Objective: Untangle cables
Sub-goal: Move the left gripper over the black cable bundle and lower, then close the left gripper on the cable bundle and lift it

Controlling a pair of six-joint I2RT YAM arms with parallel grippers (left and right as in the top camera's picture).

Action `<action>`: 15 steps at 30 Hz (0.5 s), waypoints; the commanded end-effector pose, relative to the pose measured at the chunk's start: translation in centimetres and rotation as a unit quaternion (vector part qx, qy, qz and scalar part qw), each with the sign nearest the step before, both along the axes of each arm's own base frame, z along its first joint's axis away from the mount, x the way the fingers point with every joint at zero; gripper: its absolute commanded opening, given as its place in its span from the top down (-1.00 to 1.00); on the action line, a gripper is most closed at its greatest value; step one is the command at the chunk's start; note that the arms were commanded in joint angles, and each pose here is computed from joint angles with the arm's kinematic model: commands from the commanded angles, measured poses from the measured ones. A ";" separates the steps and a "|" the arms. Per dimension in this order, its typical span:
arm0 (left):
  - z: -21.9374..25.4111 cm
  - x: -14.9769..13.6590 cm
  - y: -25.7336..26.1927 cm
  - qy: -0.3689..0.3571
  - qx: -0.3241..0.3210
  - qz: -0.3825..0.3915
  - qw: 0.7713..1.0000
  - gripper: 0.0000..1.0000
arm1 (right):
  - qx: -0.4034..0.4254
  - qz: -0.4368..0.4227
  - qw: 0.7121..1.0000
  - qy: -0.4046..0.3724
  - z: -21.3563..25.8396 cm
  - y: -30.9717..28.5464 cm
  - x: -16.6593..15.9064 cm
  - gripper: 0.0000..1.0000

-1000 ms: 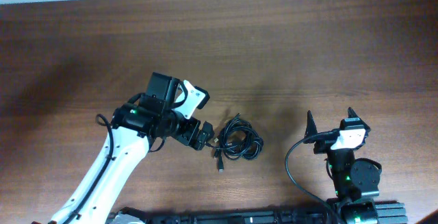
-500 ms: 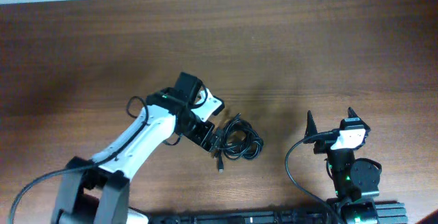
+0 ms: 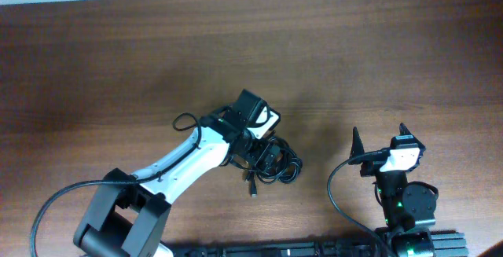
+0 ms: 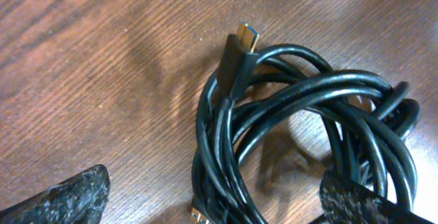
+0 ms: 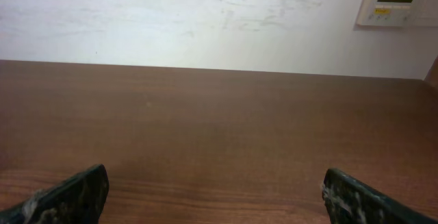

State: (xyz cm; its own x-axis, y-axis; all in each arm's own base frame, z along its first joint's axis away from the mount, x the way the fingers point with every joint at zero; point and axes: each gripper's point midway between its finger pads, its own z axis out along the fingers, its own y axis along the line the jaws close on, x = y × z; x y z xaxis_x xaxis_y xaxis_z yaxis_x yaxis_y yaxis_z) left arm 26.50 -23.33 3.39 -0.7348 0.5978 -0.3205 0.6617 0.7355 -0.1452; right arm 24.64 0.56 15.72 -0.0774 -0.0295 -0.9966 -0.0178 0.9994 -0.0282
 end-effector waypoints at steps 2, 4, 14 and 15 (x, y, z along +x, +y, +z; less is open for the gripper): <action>0.1 0.4 -0.4 -0.014 0.008 0.000 1.000 -0.97 | 0.001 -0.012 1.000 0.002 -0.3 -0.5 0.0 -0.97; 0.0 0.3 -0.3 -0.012 0.010 0.000 1.000 -0.97 | 0.001 -0.012 1.000 0.002 -0.3 -0.5 0.0 -0.97; -2.8 -0.7 0.0 0.028 0.029 -0.004 0.999 -1.00 | 0.001 -0.012 1.000 0.002 -0.3 -0.5 0.0 -0.97; -2.8 -0.7 0.1 0.027 0.029 -0.006 0.999 -0.97 | 0.001 -0.012 1.000 0.002 -0.2 -0.5 0.0 -0.97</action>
